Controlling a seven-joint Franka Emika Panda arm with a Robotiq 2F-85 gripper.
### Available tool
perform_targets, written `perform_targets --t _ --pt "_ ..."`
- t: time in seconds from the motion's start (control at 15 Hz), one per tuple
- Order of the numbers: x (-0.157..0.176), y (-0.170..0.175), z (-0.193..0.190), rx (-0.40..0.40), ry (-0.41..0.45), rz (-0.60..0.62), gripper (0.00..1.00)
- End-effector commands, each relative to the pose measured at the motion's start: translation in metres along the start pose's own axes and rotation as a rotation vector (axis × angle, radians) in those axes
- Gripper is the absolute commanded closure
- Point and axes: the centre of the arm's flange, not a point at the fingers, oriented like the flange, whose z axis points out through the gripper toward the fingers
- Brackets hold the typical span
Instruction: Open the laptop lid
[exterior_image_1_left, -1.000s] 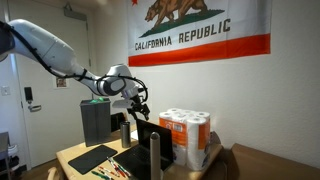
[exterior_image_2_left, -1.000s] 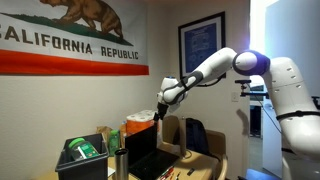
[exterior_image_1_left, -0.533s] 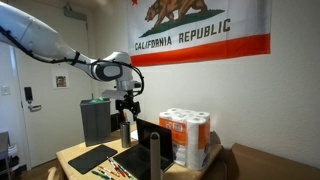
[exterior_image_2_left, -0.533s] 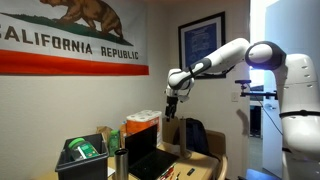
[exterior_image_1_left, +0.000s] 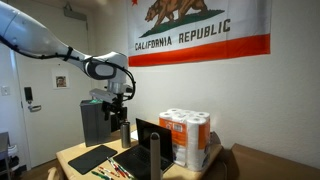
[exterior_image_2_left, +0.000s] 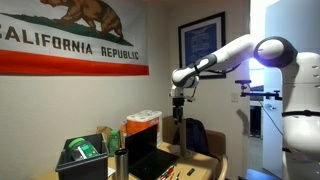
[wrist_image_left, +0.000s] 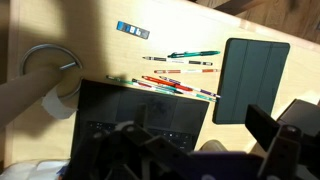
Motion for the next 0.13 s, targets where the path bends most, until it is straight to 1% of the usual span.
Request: perform_targets --t 0.0,0.07 --pt "0.0005 0.0002 0.0003 0.0 0.0 0.0 0.0" --pt "0.0009 0.0006 0.0013 0.0 -0.002 0.0 0.0"
